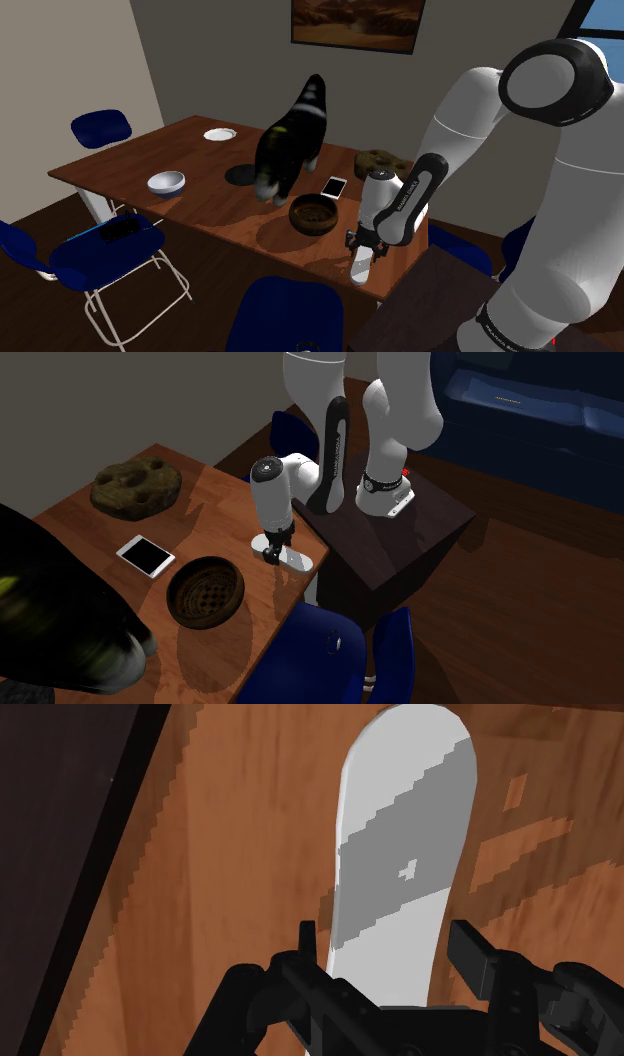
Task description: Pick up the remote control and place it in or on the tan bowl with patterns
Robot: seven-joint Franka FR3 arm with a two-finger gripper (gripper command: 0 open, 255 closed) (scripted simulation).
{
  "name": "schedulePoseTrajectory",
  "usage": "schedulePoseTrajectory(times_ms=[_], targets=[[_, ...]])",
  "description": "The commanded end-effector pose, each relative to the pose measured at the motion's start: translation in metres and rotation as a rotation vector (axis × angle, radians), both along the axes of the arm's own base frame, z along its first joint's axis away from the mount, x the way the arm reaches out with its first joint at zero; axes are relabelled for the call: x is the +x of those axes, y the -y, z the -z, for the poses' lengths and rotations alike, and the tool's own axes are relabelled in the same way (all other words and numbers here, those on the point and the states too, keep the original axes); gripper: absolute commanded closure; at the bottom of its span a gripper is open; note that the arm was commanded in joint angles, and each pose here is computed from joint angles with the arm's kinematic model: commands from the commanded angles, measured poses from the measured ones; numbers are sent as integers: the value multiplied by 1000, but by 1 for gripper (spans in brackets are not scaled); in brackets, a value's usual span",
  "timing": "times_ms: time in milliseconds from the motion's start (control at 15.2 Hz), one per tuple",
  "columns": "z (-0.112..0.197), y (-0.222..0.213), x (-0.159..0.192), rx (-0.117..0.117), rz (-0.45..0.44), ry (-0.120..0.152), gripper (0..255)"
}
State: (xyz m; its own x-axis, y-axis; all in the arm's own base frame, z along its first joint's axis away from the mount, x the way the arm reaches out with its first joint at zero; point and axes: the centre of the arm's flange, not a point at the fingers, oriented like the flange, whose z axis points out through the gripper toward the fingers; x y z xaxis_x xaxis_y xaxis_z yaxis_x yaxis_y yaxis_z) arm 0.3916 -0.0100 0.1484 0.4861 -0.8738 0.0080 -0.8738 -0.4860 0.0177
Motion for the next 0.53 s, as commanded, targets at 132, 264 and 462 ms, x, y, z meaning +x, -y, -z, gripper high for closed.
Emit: schedulePoseTrajectory(times_ms=[132, 264, 462], targets=[[-16, 0, 0, 0, 0, 0, 255], [-26, 0, 0, 0, 0, 0, 255], [-42, 0, 0, 0, 0, 0, 255]])
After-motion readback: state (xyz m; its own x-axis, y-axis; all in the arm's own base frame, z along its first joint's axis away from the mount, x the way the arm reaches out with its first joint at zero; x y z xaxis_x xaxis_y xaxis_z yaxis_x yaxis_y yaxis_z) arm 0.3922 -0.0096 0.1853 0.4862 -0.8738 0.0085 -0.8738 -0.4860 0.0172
